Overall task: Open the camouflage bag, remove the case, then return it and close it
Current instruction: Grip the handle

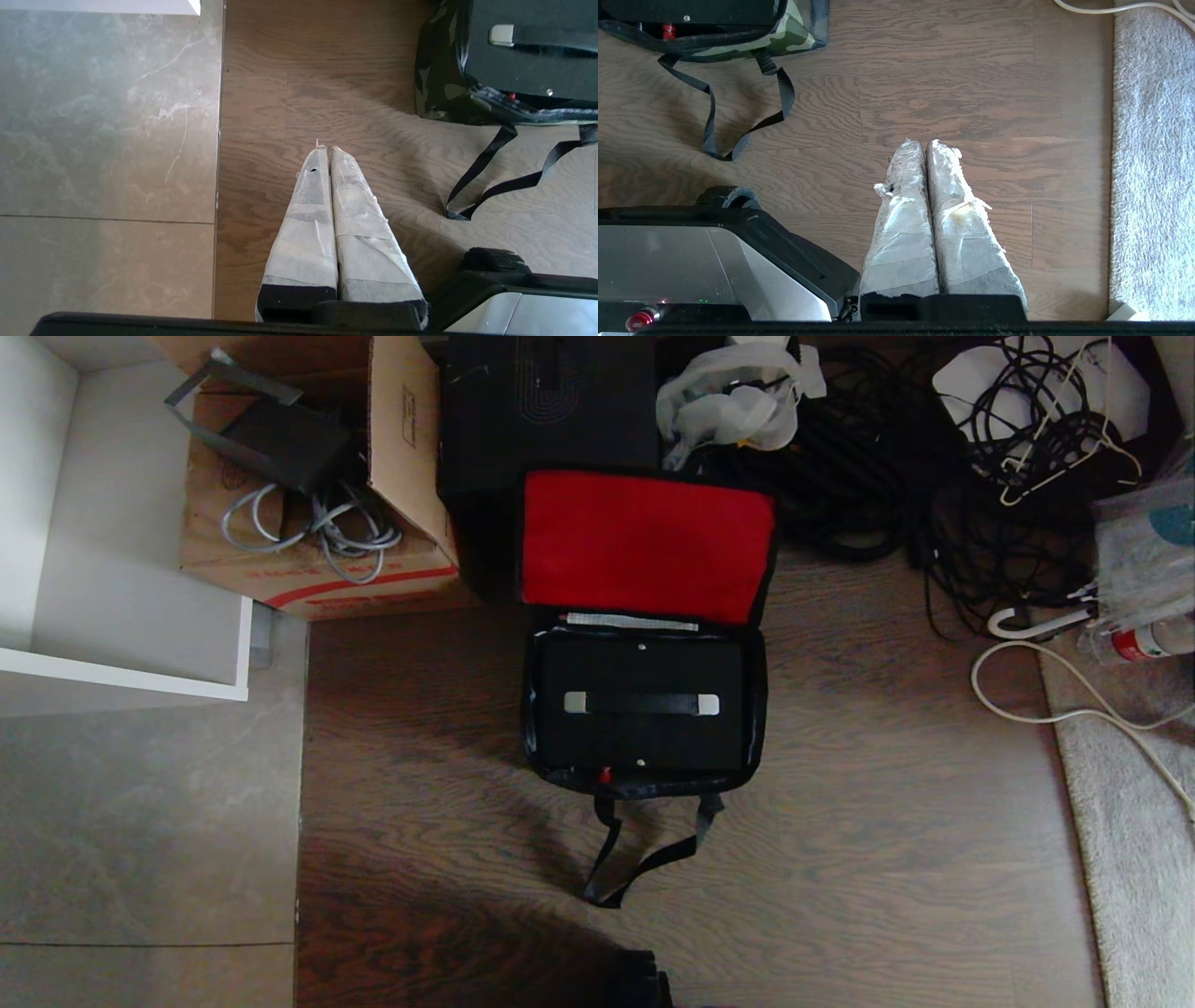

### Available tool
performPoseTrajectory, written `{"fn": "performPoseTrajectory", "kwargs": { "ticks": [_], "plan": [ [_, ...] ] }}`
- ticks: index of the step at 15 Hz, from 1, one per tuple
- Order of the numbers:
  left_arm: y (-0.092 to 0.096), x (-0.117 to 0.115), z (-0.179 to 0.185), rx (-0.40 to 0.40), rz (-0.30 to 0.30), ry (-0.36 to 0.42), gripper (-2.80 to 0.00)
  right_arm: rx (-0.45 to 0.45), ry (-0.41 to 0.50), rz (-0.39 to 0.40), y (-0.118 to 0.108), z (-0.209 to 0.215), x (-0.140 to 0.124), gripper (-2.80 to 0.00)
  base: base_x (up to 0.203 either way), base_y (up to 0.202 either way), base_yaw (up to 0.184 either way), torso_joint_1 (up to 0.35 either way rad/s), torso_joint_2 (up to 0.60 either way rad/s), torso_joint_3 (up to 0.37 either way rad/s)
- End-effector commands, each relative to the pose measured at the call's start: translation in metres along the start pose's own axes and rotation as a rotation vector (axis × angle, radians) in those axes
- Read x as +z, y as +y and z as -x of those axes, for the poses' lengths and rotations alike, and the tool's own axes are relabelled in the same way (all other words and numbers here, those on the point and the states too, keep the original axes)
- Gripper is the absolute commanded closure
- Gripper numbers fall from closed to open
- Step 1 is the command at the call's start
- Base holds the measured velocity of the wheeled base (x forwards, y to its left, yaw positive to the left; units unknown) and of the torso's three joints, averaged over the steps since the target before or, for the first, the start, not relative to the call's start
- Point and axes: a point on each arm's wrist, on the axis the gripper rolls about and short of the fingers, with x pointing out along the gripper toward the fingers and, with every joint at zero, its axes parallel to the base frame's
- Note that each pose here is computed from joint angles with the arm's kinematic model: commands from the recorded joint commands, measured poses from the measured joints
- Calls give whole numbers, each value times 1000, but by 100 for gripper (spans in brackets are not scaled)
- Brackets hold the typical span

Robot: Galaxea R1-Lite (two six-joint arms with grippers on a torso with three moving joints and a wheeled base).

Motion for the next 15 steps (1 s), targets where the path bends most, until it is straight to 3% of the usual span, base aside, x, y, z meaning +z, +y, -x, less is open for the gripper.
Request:
{"fn": "performPoseTrajectory", "kwargs": {
  "ticks": [1,5,12,15],
  "plan": [
    [0,-3,-1,0,0,10,0,1,3,0,0,0,0,0,0,0,0,0,0,0],
    [0,-3,-1,0,4,10,0,1,3,0,0,0,0,0,0,0,0,0,0,0],
    [0,-3,-1,1,1,10,0,1,3,0,0,0,0,0,-1,154,0,3,4,3],
    [0,-3,-1,1,1,10,0,0,3,0,0,0,0,0,0,0,0,0,0,0]
  ]
}}
